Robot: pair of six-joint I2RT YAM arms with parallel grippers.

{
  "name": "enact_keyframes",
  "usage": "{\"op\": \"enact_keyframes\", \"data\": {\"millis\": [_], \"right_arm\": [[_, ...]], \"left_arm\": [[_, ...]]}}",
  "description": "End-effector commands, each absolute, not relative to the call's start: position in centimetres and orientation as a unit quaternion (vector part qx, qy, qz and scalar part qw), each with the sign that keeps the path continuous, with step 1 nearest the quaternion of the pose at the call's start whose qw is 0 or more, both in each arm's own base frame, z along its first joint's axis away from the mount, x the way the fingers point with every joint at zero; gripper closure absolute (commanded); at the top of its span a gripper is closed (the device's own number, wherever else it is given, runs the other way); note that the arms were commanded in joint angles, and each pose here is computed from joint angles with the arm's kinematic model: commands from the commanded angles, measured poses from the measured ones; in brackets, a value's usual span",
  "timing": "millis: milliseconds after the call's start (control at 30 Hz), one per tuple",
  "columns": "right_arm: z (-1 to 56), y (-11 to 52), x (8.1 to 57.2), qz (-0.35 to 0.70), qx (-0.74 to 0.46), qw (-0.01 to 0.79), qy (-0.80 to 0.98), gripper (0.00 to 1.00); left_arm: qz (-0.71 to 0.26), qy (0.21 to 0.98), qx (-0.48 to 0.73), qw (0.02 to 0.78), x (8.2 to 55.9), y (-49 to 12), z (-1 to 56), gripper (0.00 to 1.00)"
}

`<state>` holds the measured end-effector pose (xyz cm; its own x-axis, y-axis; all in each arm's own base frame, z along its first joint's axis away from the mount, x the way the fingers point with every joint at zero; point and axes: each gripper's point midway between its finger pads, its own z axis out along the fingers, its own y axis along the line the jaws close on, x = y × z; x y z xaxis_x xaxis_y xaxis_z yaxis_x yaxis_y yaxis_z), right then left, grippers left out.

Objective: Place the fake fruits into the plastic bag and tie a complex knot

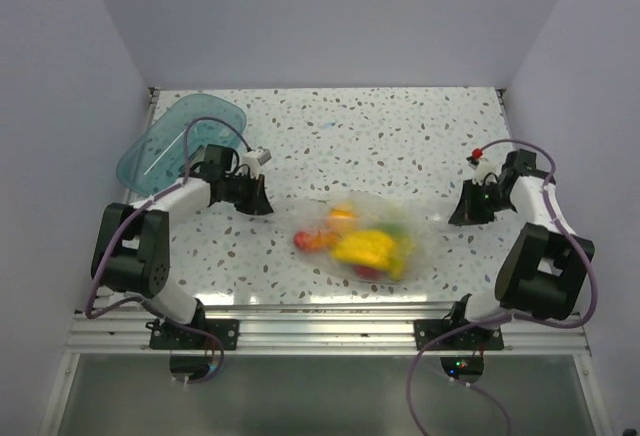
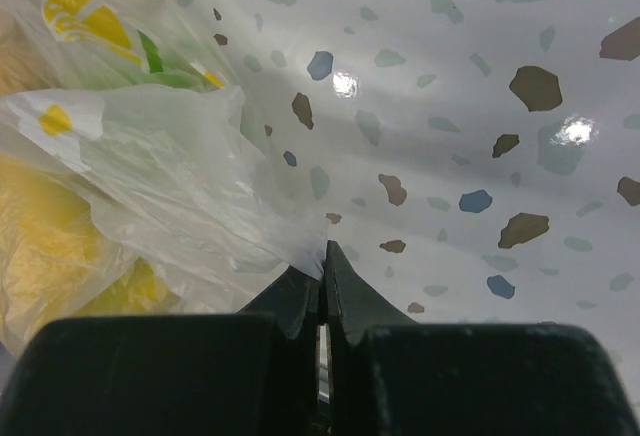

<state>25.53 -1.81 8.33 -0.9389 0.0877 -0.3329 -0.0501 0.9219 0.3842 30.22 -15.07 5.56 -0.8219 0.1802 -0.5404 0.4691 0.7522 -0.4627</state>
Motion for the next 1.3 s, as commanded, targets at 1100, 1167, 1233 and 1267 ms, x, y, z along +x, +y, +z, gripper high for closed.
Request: {"op": "enact_keyframes", "data": {"millis": [1100,1167,1233,1267], "right_arm": [[27.4,7.3,27.6,0.103,-0.387,0.502,0.767,1.00],[27.0,9.3,27.2,0.122,-0.409,0.495,0.757,1.00],[26.5,10.5,27.1,0.135,-0.416,0.486,0.757,1.00],[26.6,11.7,26.8,0.147,-0.429,0.486,0.747,1.00]], "left_arm": [[-0.293,0.766,0.359,0.445,33.5,-26.6,24.7,1.00],[-0.335,0.749,0.360,0.445,32.9,-28.3,25.7,1.00],[-0.384,0.734,0.355,0.433,31.8,-29.8,26.7,1.00],[-0.405,0.726,0.344,0.437,31.9,-30.5,27.5,1.00]]}}
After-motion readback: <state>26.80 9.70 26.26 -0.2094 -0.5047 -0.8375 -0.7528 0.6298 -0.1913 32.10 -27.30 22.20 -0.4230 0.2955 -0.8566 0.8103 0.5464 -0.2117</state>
